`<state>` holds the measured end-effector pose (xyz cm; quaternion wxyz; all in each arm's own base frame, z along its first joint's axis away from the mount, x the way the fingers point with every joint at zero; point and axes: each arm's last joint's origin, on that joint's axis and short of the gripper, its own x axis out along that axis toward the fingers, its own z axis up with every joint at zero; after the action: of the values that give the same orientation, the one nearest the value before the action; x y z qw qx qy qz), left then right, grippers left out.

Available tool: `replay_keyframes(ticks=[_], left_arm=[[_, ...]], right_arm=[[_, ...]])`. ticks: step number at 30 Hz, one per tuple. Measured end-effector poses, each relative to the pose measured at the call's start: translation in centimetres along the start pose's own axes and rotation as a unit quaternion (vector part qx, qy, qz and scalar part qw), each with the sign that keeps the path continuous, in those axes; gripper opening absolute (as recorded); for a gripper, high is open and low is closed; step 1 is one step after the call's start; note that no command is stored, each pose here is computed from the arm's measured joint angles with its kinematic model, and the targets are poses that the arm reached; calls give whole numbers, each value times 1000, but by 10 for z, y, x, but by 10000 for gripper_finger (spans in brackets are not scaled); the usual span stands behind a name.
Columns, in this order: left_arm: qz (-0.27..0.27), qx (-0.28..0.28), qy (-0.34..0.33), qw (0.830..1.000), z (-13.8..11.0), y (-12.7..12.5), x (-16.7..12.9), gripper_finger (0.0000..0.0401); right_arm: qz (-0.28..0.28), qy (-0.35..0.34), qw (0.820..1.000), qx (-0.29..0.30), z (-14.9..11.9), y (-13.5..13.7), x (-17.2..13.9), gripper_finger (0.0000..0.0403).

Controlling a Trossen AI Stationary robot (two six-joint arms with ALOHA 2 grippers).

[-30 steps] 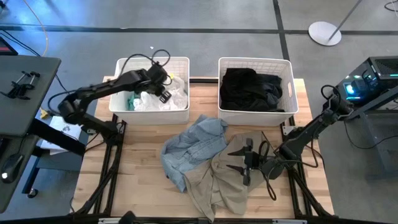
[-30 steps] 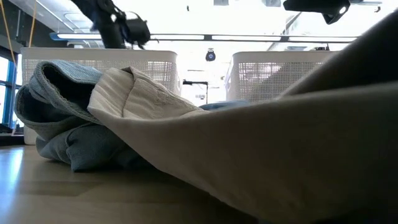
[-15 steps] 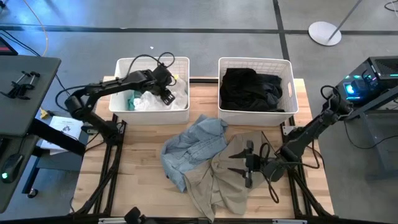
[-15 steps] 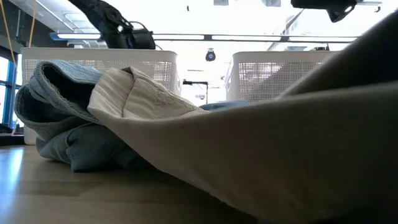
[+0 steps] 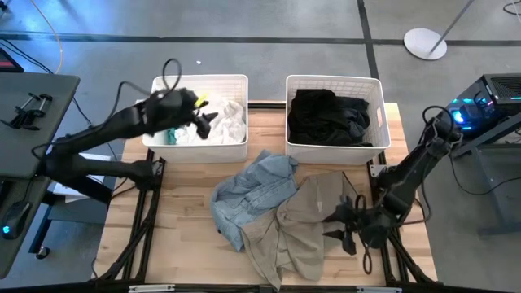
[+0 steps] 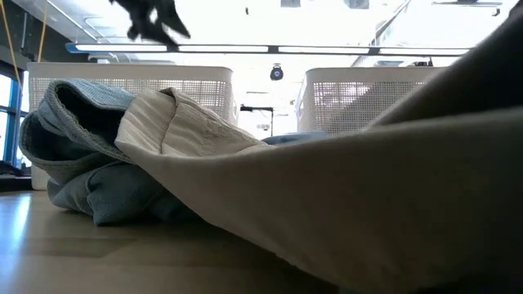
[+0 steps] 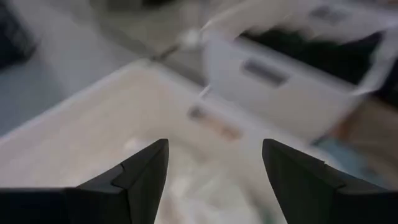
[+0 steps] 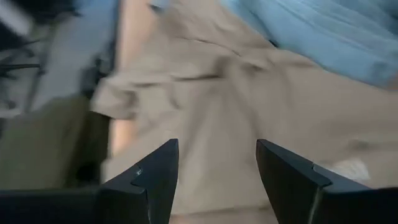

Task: Sort clothes
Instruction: Put the light brown shorts into the left white laundry bin

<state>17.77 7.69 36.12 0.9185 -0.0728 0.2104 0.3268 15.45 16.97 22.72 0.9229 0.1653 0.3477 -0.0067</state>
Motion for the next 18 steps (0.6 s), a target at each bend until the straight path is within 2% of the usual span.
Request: replay_keyframes(ticks=[5,8,11,14,18], left_arm=[[-55,24,-72,996,-5,-34,-32,250],[-96,40,-79,991,-15,-51,-37,250],[-128,52,-70,988,-27,-65,-36,250],[-139,64,-59,986,-39,-76,-32,250],[-128,76,-46,988,-52,-86,-27,250]], right_arm=[[-104,-27,994,-13,-10,-12,10,204],[-139,-24,988,-62,-8,-19,22,204],[-170,-11,982,-77,-1,-28,35,213],[-185,25,979,-86,5,-38,49,238],[-196,70,975,-73,9,-52,72,288]])
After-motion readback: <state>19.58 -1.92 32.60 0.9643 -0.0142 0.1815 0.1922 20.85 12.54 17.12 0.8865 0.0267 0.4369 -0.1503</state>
